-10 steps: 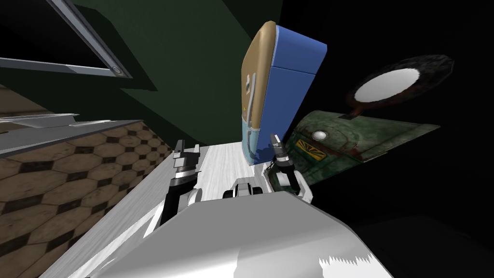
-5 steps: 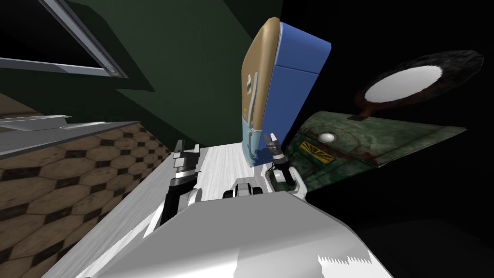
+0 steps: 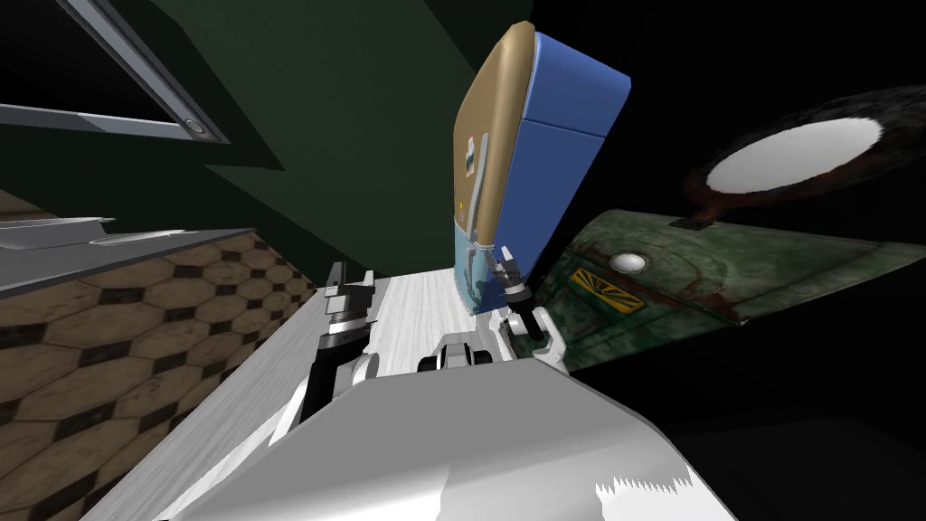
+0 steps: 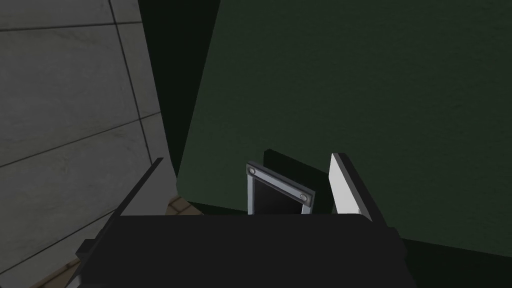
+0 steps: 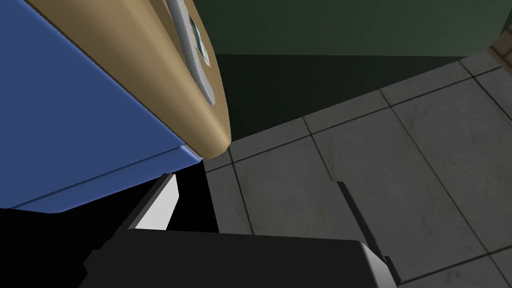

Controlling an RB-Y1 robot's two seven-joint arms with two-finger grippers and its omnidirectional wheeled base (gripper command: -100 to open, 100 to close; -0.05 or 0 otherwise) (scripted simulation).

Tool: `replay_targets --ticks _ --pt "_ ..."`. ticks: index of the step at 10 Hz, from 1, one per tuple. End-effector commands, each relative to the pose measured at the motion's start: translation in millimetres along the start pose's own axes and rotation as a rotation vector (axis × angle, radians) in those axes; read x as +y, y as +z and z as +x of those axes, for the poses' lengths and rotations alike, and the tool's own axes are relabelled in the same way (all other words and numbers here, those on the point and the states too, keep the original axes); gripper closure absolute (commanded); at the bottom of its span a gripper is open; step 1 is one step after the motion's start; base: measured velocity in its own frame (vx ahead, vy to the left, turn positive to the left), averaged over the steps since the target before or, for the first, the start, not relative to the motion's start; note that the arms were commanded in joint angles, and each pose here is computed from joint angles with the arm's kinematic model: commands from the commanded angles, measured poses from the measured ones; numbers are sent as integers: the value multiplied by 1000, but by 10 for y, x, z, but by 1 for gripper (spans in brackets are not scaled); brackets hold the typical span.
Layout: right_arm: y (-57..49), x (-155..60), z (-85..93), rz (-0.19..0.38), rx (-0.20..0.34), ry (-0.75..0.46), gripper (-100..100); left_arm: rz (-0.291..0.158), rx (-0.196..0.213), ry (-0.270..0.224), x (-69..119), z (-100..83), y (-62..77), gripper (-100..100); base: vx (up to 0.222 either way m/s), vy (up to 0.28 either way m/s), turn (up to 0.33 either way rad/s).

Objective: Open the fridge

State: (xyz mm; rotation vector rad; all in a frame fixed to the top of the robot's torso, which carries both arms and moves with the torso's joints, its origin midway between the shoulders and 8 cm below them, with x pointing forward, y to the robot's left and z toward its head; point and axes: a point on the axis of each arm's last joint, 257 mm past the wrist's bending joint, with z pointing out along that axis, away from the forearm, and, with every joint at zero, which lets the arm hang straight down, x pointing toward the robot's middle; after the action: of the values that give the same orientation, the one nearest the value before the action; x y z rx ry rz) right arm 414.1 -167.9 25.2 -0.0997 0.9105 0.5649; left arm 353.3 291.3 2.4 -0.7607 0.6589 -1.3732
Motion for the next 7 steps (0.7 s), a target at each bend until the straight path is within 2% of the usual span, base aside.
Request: replay_targets --ticks 1,2,3,4,6,7 --pt "167 114 156 -40 24 -126 -100 0 0 0 0 0 0 0 133 65 -54" --pt "167 116 158 -40 25 -149 -100 0 0 0 0 0 0 0 94 60 -22" --pt "237 161 237 -58 37 -209 -100 0 0 0 0 0 0 0 66 60 -45" --pt "237 161 237 -58 36 -219 -100 0 0 0 0 0 0 0 47 46 -25" --pt "366 232 404 -91 61 -339 -100 0 0 0 0 0 0 0 79 58 -66" --pt "366 232 404 -92 61 -358 -100 0 0 0 0 0 0 0 71 58 -24"
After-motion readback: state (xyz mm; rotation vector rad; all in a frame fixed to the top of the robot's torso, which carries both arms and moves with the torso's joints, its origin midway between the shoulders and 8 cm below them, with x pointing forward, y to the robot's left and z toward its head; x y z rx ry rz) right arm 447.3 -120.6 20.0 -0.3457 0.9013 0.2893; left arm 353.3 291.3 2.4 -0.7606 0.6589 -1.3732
